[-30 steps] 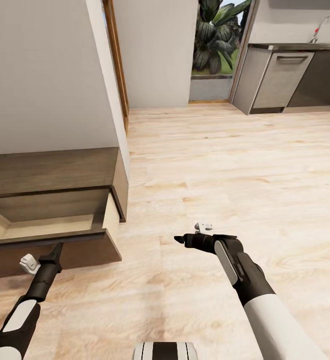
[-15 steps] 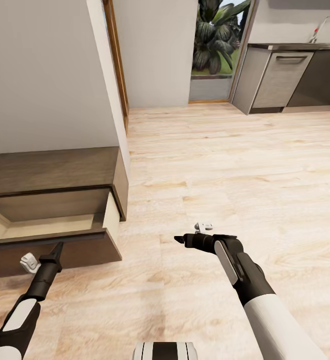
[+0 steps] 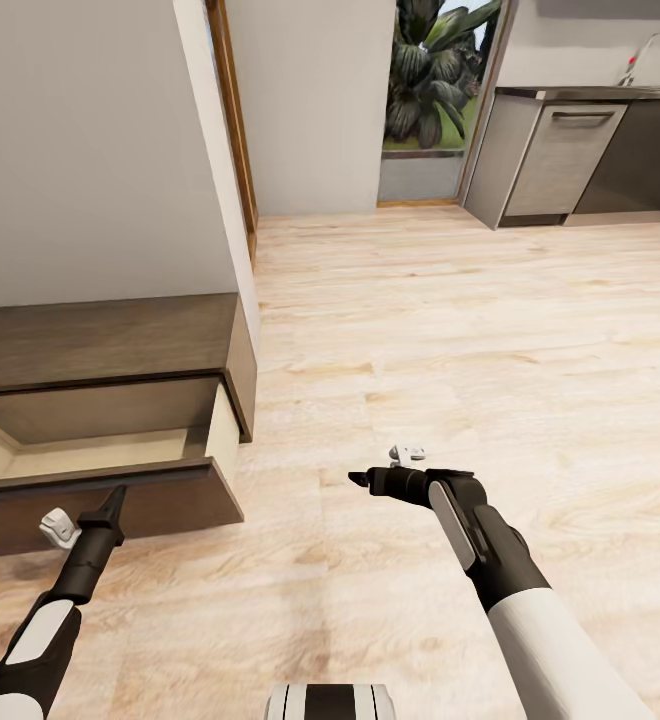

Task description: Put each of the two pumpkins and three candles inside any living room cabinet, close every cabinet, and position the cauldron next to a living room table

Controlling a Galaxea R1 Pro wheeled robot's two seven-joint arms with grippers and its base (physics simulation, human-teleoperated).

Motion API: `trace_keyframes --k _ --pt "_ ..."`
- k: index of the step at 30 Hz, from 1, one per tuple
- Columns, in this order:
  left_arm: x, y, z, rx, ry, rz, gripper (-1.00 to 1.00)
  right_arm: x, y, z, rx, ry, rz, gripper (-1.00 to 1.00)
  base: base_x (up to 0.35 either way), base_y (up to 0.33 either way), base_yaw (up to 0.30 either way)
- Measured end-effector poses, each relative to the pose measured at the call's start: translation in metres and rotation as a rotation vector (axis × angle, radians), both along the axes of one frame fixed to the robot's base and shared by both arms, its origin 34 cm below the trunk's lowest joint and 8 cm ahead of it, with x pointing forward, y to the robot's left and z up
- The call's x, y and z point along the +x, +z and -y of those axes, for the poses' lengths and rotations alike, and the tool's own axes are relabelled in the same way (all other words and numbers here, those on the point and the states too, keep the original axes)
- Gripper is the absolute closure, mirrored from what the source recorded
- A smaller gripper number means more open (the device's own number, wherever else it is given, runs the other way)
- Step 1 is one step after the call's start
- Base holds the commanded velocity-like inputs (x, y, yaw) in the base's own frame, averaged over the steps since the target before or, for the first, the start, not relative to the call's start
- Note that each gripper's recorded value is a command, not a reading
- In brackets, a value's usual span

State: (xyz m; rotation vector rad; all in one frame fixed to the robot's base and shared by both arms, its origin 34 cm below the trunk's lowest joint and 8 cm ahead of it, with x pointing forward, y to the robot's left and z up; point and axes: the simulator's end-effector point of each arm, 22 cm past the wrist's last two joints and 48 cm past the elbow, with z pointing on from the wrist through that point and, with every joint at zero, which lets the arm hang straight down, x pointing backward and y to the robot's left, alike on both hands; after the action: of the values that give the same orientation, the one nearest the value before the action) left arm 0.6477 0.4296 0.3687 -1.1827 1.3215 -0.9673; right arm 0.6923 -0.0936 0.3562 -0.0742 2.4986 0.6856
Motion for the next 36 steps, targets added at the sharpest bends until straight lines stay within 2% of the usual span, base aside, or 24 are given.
trace_keyframes --k 12,13,14,15,36 --pt "-0.001 0.000 0.000 -0.001 0.001 0.003 1.00 0.000 0.000 0.000 0.000 0.000 0.000 -1.00 0.000 0.000 0.000" --pt "-0.001 0.000 0.000 -0.001 0.001 0.003 -1.00 0.000 0.000 0.000 0.000 0.000 0.000 -1.00 0.000 0.000 0.000" --pt "-0.006 -0.007 -0.018 -0.015 0.057 -0.030 -1.00 0.000 0.000 0.000 0.001 0.001 0.000 -1.00 0.000 0.000 0.000" --pt "-0.008 -0.011 -0.019 -0.009 0.062 -0.047 -1.00 0.000 0.000 0.000 0.000 0.000 0.000 -1.00 0.000 0.000 0.000" --pt "-0.008 -0.013 -0.019 -0.010 0.061 -0.052 -1.00 0.000 0.000 0.000 0.000 0.000 -0.001 -1.00 -0.007 0.000 0.000"
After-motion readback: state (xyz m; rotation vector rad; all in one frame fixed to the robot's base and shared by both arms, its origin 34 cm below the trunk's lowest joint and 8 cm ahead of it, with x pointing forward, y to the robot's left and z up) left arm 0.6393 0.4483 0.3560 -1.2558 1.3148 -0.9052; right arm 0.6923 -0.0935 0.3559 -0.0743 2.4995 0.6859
